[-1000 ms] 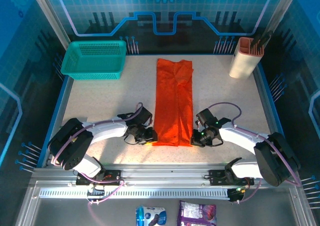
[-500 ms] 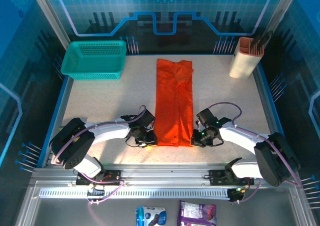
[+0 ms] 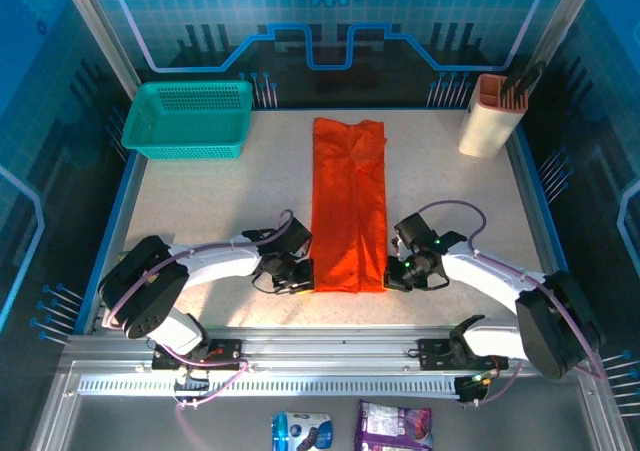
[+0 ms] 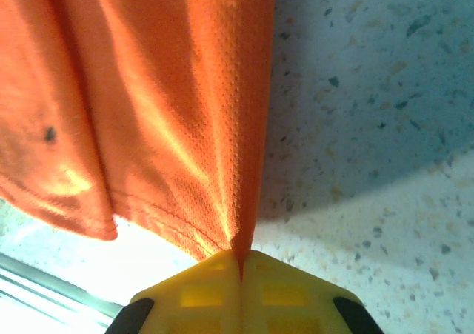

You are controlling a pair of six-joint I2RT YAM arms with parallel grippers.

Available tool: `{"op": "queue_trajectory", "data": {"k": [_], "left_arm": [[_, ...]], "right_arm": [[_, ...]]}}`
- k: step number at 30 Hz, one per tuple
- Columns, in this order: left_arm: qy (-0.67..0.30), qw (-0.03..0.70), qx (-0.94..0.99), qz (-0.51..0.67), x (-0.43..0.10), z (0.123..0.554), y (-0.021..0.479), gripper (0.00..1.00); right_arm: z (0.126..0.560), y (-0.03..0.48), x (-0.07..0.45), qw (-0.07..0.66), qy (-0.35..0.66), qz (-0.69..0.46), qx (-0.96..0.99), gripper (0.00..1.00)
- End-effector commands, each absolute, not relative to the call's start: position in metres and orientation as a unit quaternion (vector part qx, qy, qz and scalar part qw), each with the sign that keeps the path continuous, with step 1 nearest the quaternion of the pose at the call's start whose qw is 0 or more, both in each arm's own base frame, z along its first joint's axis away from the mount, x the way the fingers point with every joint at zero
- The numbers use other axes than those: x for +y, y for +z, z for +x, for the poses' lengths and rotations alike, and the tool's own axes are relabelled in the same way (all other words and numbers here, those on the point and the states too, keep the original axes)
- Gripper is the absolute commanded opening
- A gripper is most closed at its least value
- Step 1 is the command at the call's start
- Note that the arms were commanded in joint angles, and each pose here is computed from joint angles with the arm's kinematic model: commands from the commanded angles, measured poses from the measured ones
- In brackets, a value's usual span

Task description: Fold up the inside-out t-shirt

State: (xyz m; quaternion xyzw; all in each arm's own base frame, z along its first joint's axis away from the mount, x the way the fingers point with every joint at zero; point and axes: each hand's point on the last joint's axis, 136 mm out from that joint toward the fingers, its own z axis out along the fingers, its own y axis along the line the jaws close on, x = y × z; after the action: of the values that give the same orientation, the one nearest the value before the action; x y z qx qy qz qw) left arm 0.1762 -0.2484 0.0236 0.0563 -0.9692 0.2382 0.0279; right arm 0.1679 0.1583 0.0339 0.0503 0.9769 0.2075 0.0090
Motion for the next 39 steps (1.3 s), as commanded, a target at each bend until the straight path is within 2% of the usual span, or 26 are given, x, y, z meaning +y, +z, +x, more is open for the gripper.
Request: {"op": "queue_trajectory", "data": {"k": [1, 14, 20, 24, 29, 39], "left_arm": [[0.261, 0.042, -0.964, 0.019, -0.252, 0.160, 0.043, 0.00], [0.274, 0.133, -0.950, -0.064, -0.248, 0.067, 0.060, 0.00], [0.309, 0.139, -0.936, -0.094, -0.257, 0.049, 0.091, 0.00], [0.290, 0.051, -0.948, -0.120, -0.257, 0.079, 0.115, 0.00], [0.239, -0.055, -0.959, -0.139, -0.252, 0.135, 0.148, 0.00], [0.237, -0.200, -0.941, -0.137, -0.255, 0.247, 0.215, 0.00]], "right_arm": [[0.149, 0.046, 0.152, -0.013, 0.198, 0.039, 0.979, 0.00], [0.058, 0.069, 0.145, -0.083, 0.166, -0.009, 0.983, 0.00], [0.043, 0.093, 0.147, -0.076, 0.184, -0.012, 0.980, 0.00], [0.071, 0.120, 0.144, -0.010, 0.178, -0.015, 0.984, 0.00], [0.128, 0.165, 0.146, 0.076, 0.191, -0.015, 0.978, 0.00], [0.229, 0.203, 0.152, 0.142, 0.212, -0.017, 0.967, 0.00]]}}
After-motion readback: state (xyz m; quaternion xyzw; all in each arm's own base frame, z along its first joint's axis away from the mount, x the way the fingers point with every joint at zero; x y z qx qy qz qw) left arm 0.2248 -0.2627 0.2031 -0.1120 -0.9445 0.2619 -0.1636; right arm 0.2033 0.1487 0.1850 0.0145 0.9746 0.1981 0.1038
